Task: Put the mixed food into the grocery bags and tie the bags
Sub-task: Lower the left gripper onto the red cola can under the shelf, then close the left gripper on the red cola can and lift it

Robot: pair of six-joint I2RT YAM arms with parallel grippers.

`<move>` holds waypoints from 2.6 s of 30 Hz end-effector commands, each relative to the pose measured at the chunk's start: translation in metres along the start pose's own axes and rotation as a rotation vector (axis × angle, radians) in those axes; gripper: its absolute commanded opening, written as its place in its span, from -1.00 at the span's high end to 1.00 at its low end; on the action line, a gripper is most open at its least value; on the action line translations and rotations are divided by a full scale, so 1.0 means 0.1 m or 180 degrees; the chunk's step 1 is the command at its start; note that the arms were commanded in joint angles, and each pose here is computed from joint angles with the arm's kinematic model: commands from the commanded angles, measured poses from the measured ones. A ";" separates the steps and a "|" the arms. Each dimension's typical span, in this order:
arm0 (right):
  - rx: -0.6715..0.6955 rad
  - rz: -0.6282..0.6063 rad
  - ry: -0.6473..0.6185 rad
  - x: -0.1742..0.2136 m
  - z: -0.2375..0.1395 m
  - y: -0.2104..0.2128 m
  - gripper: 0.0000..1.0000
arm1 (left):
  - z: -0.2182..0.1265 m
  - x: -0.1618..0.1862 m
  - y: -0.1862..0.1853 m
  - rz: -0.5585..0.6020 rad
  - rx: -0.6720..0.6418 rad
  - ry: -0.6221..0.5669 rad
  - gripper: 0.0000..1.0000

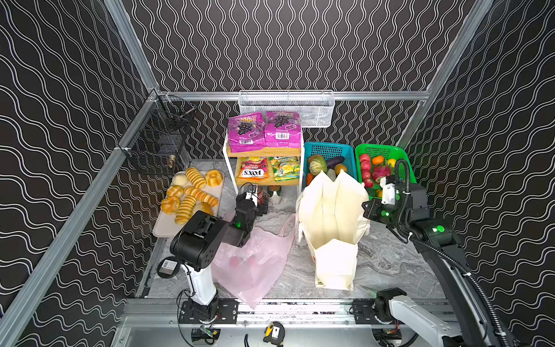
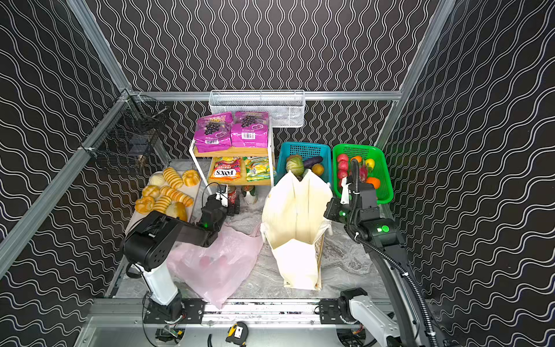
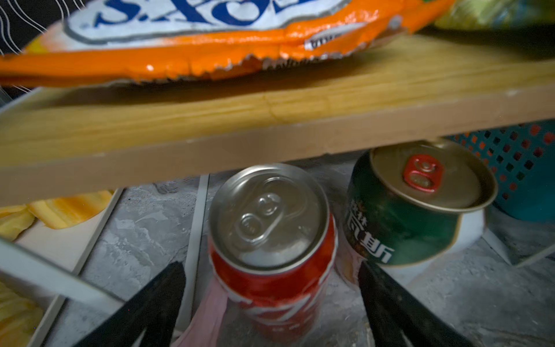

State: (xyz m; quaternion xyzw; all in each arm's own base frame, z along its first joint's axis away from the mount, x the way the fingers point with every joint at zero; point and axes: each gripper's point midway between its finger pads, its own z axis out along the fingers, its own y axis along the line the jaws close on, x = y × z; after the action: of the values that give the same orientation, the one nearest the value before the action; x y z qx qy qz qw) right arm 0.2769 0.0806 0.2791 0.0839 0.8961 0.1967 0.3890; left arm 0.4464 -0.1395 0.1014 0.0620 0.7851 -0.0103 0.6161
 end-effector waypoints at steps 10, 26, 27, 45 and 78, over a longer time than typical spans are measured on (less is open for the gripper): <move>-0.0084 0.0030 -0.0067 -0.09 0.01 0.07 0.92 | 0.16 -0.12 0.04 -0.0064 -0.0016 -0.0255 -0.83; -0.0084 0.0056 0.0044 0.00 0.07 0.04 0.91 | 0.33 -0.14 0.02 -0.0080 0.0030 -0.0346 -0.81; -0.0082 0.0055 0.0052 0.01 0.07 0.04 0.92 | 0.33 -0.15 0.04 -0.0084 0.0026 -0.0348 -0.79; -0.0139 0.0056 0.0016 -0.02 0.06 0.08 0.90 | -0.03 -0.19 -0.15 -0.0293 0.0561 -0.0368 -0.06; -0.0147 0.0001 -0.0064 -0.04 -0.03 0.09 0.88 | -1.18 0.24 -0.66 0.0518 0.0967 0.1520 -0.83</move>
State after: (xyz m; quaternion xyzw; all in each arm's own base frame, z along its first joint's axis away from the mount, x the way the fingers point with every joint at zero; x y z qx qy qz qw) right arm 0.2746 0.0861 0.2805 0.0789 0.8938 0.2137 0.3863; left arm 0.3384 -0.2021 0.1195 0.1952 0.8567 -0.0862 0.4696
